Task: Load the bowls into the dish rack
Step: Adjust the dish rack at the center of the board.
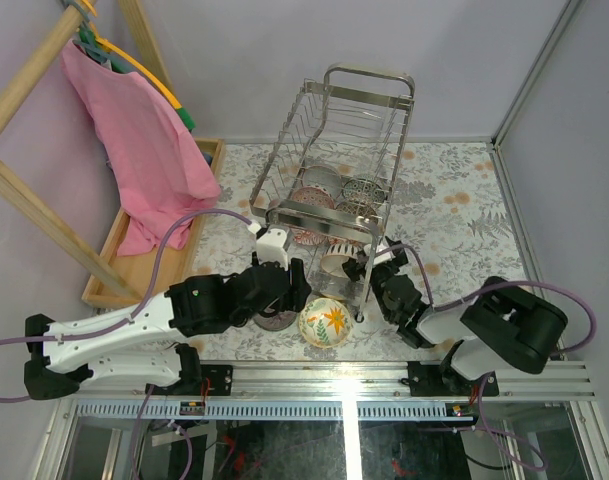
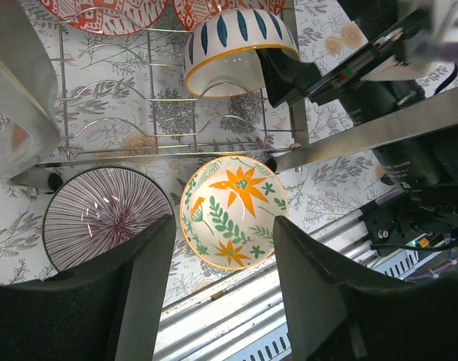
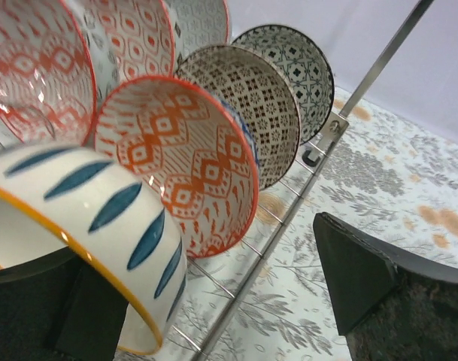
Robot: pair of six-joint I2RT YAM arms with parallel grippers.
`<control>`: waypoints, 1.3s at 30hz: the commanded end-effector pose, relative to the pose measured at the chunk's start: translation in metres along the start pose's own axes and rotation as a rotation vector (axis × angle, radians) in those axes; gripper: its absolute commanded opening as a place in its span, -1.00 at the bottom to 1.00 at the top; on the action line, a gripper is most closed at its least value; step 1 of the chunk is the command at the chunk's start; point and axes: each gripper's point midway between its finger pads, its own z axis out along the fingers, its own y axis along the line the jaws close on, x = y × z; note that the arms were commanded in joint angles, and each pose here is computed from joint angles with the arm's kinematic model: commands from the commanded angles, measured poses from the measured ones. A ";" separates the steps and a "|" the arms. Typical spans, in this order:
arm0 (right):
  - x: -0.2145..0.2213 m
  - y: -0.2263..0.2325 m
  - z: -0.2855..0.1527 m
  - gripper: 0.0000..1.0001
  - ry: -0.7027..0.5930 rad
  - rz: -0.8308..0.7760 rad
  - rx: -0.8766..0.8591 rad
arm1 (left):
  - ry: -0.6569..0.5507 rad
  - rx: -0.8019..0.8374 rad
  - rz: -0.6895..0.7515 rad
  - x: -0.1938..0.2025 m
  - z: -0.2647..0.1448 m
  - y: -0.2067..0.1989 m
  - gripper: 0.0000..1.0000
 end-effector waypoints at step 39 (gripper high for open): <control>-0.021 -0.070 -0.079 0.98 0.426 0.661 0.162 | -0.062 0.029 -0.073 -0.024 -0.015 -0.006 0.08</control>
